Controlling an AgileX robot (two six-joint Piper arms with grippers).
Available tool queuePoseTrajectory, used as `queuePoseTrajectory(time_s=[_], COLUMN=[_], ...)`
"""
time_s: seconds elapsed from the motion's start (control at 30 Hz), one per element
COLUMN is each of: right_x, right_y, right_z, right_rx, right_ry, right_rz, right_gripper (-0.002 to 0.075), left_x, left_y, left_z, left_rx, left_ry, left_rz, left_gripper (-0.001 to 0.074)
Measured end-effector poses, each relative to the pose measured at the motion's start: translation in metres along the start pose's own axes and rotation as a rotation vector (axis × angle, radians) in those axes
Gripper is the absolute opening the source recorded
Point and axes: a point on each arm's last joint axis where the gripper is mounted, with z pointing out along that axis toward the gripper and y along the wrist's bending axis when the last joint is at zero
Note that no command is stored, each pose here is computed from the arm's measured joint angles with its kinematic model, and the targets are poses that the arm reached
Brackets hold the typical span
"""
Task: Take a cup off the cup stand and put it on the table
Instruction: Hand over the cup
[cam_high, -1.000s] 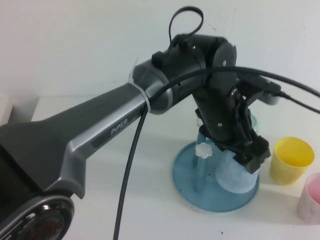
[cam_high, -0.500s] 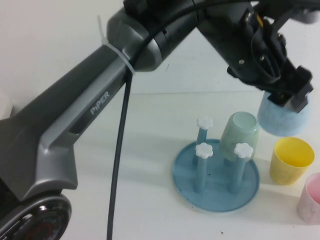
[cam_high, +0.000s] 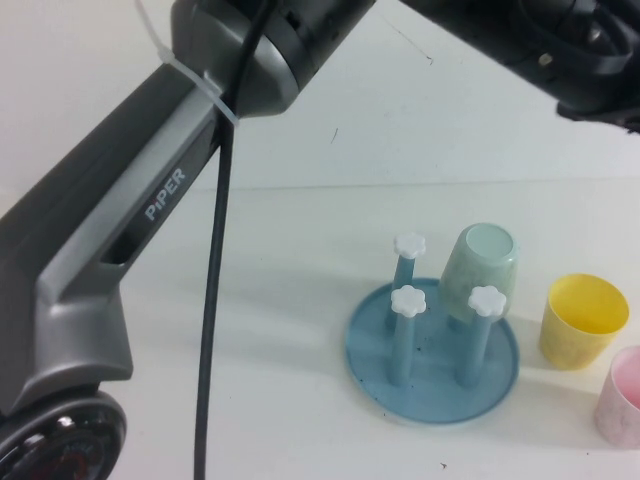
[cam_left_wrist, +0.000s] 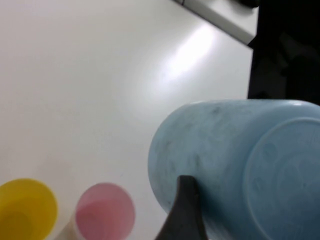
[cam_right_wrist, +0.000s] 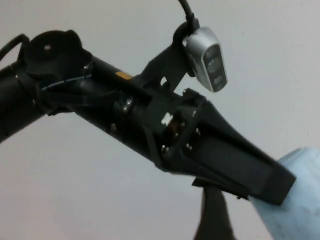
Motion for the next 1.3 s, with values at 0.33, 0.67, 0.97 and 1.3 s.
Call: queuePoseTrajectory(time_s=[0.33,0.67,0.97,1.3], right_x=[-0.003,-0.008,-0.008,-0.008], right_y=[-0.009,-0.023,-0.022,-0.017], right_z=[-0.001,-0.008,-0.007,-0.006], right_rx=[0.102,0.279,0.264,0.212], right_ry=[-0.034,-0.108,-0.105,-0.092], right_rz=[0.164,0.192,0.194,0.193], right_gripper=[0.0496,0.0498,0.0498,0.0457], left_x=[-0.018,-0.021,-0.019,-0.016], left_y=[-0.017,-0.021,-0.030,-0.027], left_z=[-0.003,-0.006,-0.008,-0.002], left_rx=[0.197,0.240,0.337,0.373], left_ry=[-0.195,-0.218,-0.186,-0.159], left_rz=[-0.095,-0.112,-0.135,-0.153], left_gripper=[0.0545,0.0545,0.0545,0.0545])
